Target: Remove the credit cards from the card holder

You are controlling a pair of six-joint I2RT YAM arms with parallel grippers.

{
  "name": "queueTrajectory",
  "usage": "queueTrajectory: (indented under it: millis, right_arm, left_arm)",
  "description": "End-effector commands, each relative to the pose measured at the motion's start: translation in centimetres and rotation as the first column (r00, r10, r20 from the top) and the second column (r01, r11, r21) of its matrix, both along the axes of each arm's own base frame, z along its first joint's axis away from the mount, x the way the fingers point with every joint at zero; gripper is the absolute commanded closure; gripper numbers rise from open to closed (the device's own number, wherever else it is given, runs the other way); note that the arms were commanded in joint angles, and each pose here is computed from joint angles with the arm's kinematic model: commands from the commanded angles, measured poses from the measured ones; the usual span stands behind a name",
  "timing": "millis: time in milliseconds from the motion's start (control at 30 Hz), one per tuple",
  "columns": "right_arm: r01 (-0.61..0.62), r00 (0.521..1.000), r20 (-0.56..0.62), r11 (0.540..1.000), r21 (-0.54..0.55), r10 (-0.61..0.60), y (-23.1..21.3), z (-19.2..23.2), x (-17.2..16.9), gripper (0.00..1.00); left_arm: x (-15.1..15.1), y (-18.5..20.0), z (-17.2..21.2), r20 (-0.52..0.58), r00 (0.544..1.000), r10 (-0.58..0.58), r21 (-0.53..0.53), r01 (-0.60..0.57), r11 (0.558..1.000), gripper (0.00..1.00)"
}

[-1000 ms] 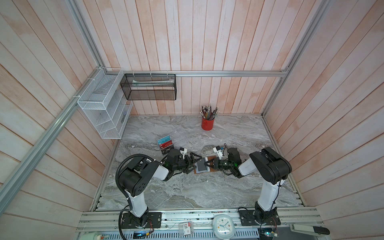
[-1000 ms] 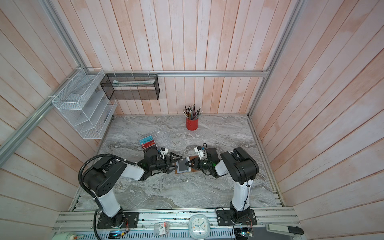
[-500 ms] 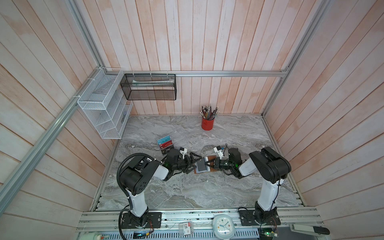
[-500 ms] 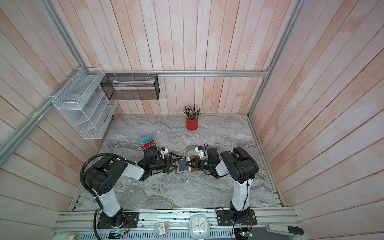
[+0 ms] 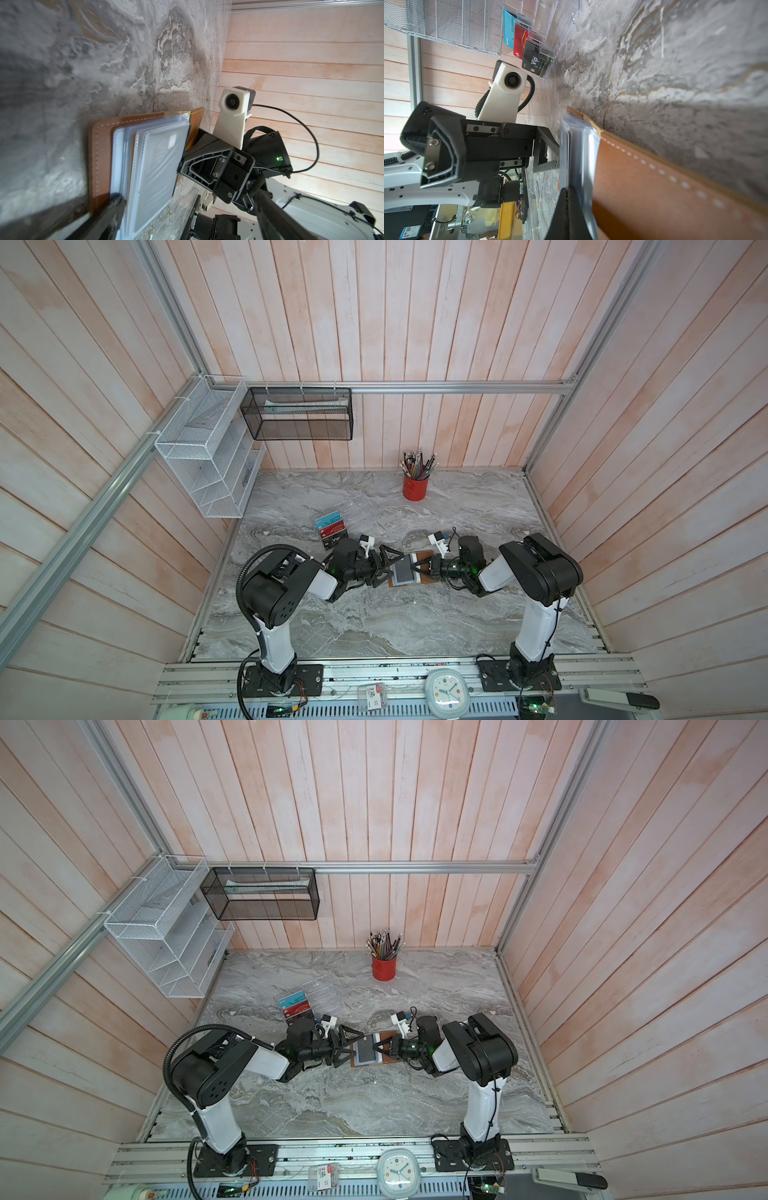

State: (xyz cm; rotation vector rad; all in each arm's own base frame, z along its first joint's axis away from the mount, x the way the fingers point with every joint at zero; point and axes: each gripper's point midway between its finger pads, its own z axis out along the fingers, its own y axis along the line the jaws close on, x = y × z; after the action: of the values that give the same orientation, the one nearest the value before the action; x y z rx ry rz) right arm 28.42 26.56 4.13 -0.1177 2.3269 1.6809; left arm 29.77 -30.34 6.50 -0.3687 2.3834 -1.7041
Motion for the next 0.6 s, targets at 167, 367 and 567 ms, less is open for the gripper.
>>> queueTrajectory:
  millis: [167, 367, 567]
  right_arm:
    - [-0.029, 1.000, -0.009, 0.998, -0.047, 0.028, -0.3, -0.9, -0.4, 0.99]
    - [-0.025, 1.000, -0.010, 0.999, -0.046, 0.025, -0.2, -0.9, -0.3, 1.00]
    - [-0.011, 1.000, -0.011, 0.999, -0.037, 0.011, -0.3, -0.8, -0.3, 1.00]
  left_arm:
    - [-1.6, 1.5, -4.6, -0.132, 0.991, 0.017, 0.109, -0.003, 0.994, 0.00]
    - [-0.7, 0.1, 0.3, -0.031, 0.999, -0.039, 0.068, 0.041, 0.997, 0.00]
    - [-0.3, -1.1, 3.9, 0.021, 0.998, -0.066, 0.033, 0.065, 0.997, 0.00]
